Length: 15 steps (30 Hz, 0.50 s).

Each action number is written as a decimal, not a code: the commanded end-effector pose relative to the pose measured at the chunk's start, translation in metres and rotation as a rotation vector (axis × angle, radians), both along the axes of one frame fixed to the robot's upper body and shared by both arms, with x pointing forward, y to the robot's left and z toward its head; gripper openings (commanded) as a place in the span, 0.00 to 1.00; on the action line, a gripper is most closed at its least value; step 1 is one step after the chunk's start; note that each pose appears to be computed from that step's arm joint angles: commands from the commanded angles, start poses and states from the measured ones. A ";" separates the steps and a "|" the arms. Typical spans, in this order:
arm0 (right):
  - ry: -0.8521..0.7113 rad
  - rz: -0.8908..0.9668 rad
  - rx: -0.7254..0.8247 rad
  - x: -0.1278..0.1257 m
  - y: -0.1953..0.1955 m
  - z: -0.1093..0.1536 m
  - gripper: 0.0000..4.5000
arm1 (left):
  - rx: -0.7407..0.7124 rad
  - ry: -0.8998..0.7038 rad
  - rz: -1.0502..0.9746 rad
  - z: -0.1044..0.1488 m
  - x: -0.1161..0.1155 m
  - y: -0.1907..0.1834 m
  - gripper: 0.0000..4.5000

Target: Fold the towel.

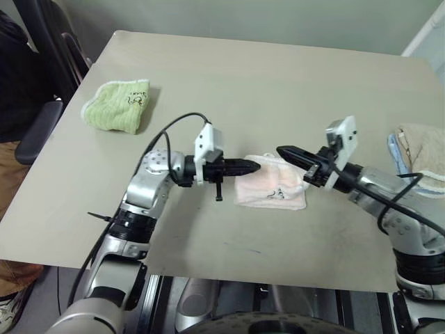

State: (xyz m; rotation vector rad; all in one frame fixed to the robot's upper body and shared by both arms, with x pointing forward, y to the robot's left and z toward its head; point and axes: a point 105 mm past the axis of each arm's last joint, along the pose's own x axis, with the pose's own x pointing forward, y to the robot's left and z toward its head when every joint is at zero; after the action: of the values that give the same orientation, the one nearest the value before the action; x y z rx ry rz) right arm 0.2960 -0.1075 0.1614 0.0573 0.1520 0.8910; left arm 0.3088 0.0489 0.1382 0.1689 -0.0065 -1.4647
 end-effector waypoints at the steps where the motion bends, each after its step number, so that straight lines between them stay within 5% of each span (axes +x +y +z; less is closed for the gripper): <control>1: -0.008 -0.008 -0.061 0.002 0.003 -0.015 0.00 | 0.073 -0.055 -0.024 -0.016 0.000 -0.007 0.00; 8: 0.113 -0.049 -0.183 -0.017 -0.012 -0.074 0.00 | 0.132 -0.049 -0.033 -0.051 -0.001 -0.016 0.00; 15: 0.127 -0.109 -0.160 -0.017 -0.014 -0.090 0.00 | 0.120 -0.008 -0.014 -0.062 0.001 -0.016 0.00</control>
State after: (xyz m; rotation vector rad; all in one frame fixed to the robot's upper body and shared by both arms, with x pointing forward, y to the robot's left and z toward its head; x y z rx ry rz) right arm 0.2779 -0.1184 0.0786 -0.0228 0.3165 0.7892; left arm 0.3102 0.0349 0.0792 0.2815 0.0681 -1.4756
